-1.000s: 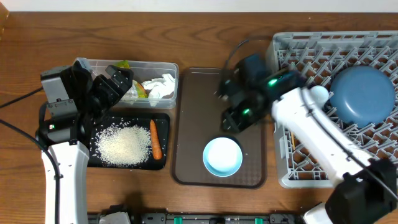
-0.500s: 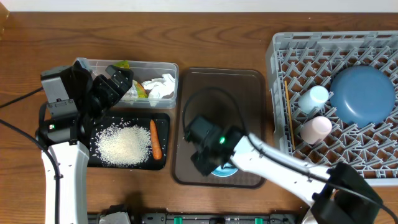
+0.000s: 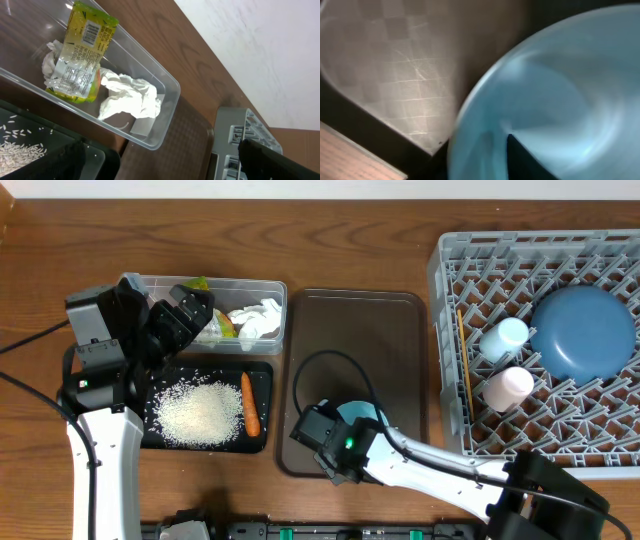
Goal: Sort waste into correct bins and load items into the dishwasher rack
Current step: 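Grasp the light-blue bowl's rim with right gripper, then lift the light-blue bowl and carry it to the rack's back area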
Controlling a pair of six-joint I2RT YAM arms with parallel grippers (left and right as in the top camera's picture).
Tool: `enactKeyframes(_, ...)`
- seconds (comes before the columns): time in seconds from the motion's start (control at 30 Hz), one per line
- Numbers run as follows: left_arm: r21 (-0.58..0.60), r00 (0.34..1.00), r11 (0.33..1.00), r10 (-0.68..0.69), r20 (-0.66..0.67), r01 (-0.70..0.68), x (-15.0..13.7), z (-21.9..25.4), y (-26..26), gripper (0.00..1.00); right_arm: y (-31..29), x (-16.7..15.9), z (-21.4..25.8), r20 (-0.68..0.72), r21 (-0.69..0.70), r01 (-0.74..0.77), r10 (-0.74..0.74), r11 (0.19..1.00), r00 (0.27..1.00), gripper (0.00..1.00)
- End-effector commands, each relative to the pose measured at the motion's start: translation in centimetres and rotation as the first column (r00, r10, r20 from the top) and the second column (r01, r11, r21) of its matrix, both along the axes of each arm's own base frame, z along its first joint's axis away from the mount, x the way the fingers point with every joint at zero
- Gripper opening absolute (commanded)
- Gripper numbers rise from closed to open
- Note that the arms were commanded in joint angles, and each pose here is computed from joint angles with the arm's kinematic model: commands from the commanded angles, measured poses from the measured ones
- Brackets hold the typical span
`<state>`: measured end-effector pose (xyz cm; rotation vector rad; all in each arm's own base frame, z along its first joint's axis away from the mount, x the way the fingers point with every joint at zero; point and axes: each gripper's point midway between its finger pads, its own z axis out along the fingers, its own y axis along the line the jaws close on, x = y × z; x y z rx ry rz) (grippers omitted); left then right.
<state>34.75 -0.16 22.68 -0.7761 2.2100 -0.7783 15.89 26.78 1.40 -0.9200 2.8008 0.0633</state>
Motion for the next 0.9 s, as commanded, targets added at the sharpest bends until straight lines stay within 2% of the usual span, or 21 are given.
enactKeyframes(0.0, 0.025, 1.000, 1.000, -0.001, 0.010, 0.000, 0.1, 0.2, 0.3, 1.00, 0.2, 0.0, 0.2, 0.022, 0.009, 0.007, -0.007, 1.000, 1.000, 0.18)
enactKeyframes(0.2, 0.025, 1.000, 1.000, -0.001, 0.010, 0.000, 0.1, 0.2, 0.3, 1.00, 1.4, 0.5, 0.6, 0.042, 0.056, 0.005, -0.008, 0.998, 0.999, 0.01)
enactKeyframes(0.43, 0.025, 1.000, 1.000, -0.001, 0.011, 0.000, 0.1, 0.2, 0.3, 1.00, 2.2, 1.0, 1.5, 0.046, 0.093, 0.010, -0.014, 0.996, 0.999, 0.01)
enactKeyframes(0.63, 0.025, 1.000, 1.000, -0.001, 0.010, 0.000, 0.1, 0.2, 0.3, 1.00, 4.8, 2.4, 6.0, 0.007, 0.276, -0.053, 0.053, 0.960, 0.999, 0.01)
enactKeyframes(0.87, 0.025, 1.000, 1.000, -0.001, 0.010, 0.001, 0.1, 0.2, 0.3, 1.00, 2.3, 8.4, 14.3, 0.058, 0.518, -0.011, -0.022, 0.855, 0.998, 0.01)
